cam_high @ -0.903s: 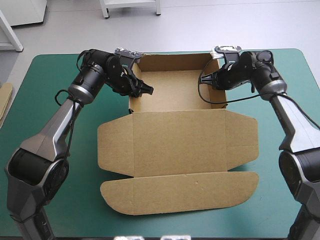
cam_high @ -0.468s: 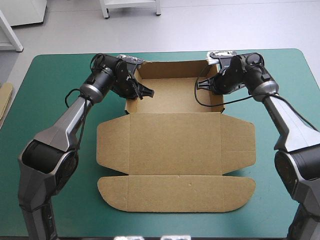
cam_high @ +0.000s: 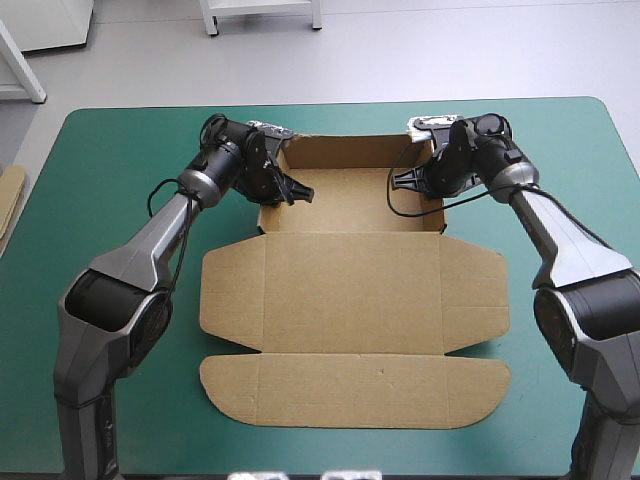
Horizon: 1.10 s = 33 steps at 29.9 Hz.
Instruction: Fold the box
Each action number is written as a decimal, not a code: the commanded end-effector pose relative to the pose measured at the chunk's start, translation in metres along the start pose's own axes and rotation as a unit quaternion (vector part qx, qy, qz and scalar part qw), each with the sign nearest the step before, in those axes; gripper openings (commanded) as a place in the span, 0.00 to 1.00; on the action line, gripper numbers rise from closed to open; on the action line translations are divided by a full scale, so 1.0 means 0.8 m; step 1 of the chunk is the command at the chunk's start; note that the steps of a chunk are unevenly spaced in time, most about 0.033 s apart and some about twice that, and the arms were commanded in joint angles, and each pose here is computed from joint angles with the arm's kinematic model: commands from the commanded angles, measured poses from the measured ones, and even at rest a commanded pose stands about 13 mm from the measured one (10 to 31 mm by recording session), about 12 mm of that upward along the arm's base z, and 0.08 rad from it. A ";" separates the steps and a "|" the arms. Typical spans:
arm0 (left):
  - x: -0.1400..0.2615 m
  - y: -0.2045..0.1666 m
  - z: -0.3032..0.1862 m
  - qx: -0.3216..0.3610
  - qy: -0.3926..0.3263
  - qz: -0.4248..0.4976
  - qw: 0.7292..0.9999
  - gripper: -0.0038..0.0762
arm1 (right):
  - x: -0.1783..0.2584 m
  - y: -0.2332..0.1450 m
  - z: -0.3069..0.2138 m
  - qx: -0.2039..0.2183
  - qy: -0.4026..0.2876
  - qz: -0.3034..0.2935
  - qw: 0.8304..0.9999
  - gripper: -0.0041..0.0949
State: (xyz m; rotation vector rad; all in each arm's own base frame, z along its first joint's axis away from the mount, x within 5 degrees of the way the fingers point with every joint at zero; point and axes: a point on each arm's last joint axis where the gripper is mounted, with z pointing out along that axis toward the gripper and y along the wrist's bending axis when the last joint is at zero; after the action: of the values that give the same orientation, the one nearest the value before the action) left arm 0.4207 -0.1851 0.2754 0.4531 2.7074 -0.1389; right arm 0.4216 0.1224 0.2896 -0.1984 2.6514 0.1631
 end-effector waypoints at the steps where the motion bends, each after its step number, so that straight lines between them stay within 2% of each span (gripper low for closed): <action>1: -0.013 -0.009 -0.039 0.010 -0.063 0.034 0.997 0.04 | -0.016 0.002 -0.031 0.005 -0.064 -0.035 0.997 0.04; 15: -0.019 -0.003 -0.016 -0.017 -0.075 0.035 0.996 0.04 | -0.016 -0.002 -0.008 0.019 -0.050 -0.044 0.998 0.04; 18: -0.019 -0.003 -0.016 -0.018 -0.075 0.024 0.997 0.05 | -0.015 -0.002 -0.008 0.019 -0.048 -0.044 0.998 0.08; 22: -0.017 -0.005 -0.019 -0.007 -0.071 0.022 0.997 0.20 | -0.015 -0.002 -0.013 0.019 -0.048 -0.044 0.998 0.25; 25: -0.018 -0.007 -0.025 0.001 -0.077 0.019 0.997 0.41 | -0.016 -0.001 -0.020 0.018 -0.049 -0.040 0.998 0.41; 26: -0.018 -0.007 -0.029 0.001 -0.079 0.019 0.997 0.52 | -0.017 -0.001 -0.023 0.018 -0.051 -0.039 0.998 0.44; 28: -0.018 -0.007 -0.036 0.001 -0.085 0.019 0.996 0.64 | -0.019 -0.001 -0.031 0.017 -0.058 -0.036 0.998 0.48; 30: -0.018 -0.006 -0.047 -0.001 -0.093 0.021 0.995 0.69 | -0.020 0.000 -0.042 0.016 -0.067 -0.036 0.997 0.48; 33: -0.018 -0.006 -0.064 0.000 -0.107 0.021 0.994 0.69 | -0.021 0.000 -0.058 0.015 -0.079 -0.036 0.996 0.48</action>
State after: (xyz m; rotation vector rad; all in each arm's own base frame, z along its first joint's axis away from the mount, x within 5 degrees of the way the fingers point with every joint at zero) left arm 0.4269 -0.1895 0.2710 0.4917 2.6462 -0.1150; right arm 0.4287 0.1223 0.2844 -0.2648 2.6383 0.0967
